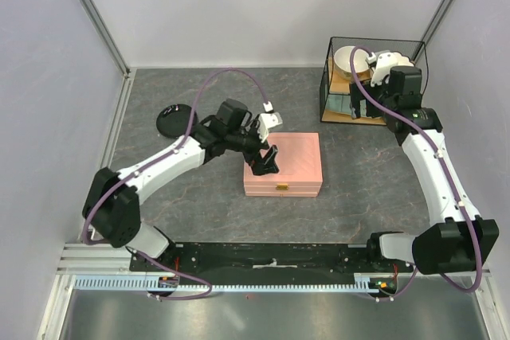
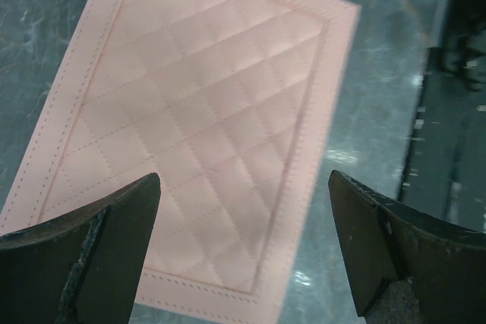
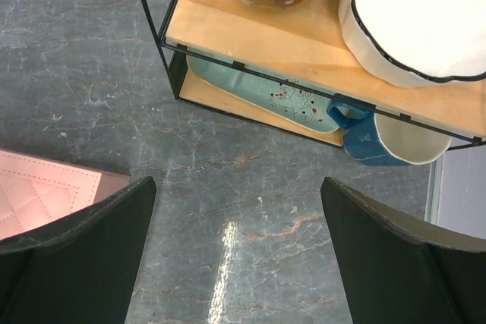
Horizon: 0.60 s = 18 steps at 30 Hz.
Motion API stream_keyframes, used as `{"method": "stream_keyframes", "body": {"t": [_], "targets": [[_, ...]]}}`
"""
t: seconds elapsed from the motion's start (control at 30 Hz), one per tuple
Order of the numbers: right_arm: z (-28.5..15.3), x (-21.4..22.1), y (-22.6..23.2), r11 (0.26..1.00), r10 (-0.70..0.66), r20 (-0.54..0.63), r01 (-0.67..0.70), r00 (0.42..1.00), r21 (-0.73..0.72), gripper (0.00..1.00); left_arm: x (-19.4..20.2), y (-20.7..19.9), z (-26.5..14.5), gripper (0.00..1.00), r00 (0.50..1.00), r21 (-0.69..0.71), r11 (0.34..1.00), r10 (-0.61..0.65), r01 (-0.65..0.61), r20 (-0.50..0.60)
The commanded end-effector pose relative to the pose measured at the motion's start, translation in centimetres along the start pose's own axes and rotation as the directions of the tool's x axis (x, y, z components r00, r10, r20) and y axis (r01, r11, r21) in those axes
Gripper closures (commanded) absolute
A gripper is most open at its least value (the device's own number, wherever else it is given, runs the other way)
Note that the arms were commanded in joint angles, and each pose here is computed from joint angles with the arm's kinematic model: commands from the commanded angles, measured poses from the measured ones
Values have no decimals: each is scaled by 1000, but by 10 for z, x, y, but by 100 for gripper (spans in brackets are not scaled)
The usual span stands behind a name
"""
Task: Organize the mixed jewelry
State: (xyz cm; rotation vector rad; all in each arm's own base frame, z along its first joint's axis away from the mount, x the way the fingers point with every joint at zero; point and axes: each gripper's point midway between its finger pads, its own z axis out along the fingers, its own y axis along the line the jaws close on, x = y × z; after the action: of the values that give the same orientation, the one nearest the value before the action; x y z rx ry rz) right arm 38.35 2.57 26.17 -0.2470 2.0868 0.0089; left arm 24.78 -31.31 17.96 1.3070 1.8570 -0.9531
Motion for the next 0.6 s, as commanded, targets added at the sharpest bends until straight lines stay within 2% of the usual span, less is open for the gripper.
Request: {"method": "stream_keyframes", "body": {"t": [0.0,0.17,0.4,0.57], "targets": [[-9,2,4,1000,-9,13,9,1000,-16,2,-3,50,24,1,989,-250,957,149,-148,-14],[-7,15,3,1000,-27,-14,27,1000,-6,2,26,55,45,1,967,-348,903,227,-254,-115],[-5,25,2,999,-41,-34,41,999,-3,2,50,23,70,1,906,-374,825,373,-423,-201],[-5,32,2,999,-49,-47,49,998,-4,2,87,20,73,1,877,-385,793,381,-472,-292]]}}
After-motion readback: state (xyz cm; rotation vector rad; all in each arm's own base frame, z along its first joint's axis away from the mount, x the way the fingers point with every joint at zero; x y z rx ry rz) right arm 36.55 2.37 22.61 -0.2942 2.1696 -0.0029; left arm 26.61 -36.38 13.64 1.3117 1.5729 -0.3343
